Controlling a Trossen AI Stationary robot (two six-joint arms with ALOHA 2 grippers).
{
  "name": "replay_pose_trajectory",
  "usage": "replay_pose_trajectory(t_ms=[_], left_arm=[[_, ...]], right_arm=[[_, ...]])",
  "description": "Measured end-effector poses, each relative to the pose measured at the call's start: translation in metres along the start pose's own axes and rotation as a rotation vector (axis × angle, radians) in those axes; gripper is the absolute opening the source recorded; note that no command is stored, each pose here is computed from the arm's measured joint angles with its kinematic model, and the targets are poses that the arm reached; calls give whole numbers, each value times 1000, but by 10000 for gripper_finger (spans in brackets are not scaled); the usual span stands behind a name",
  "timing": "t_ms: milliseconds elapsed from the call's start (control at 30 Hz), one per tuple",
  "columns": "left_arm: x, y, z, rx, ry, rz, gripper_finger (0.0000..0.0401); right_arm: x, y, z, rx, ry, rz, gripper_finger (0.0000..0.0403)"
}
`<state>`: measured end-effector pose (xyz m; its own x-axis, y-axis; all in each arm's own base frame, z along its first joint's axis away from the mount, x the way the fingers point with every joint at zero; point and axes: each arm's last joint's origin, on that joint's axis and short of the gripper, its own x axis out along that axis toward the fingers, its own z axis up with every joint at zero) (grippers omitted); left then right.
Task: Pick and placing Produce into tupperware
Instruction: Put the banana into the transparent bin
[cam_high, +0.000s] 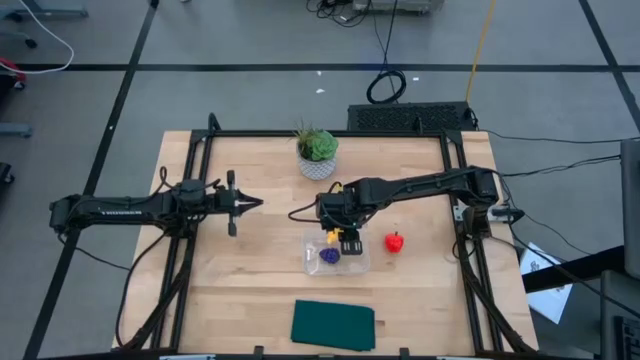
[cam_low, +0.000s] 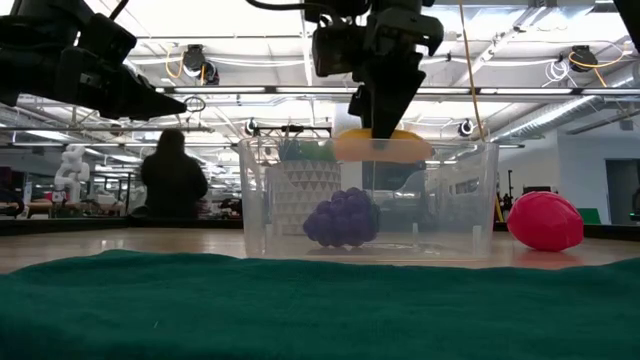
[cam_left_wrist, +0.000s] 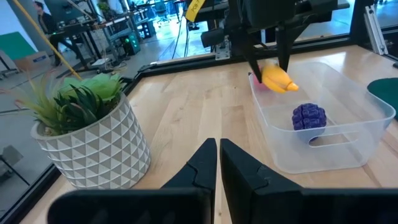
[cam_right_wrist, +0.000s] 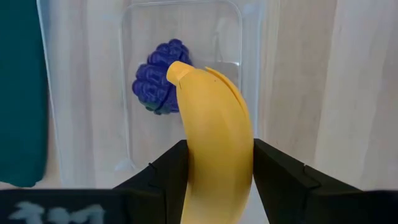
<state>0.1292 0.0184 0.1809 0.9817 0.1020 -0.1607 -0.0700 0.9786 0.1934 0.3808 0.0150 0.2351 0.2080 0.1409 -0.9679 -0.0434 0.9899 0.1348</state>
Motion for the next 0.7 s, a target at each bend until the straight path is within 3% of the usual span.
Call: replay_pose_trajectory(t_ms=[700], left_arm=[[0, 0, -1, 3, 6, 3, 26]], right_arm=[[0, -1, 1, 0, -9, 0, 155]])
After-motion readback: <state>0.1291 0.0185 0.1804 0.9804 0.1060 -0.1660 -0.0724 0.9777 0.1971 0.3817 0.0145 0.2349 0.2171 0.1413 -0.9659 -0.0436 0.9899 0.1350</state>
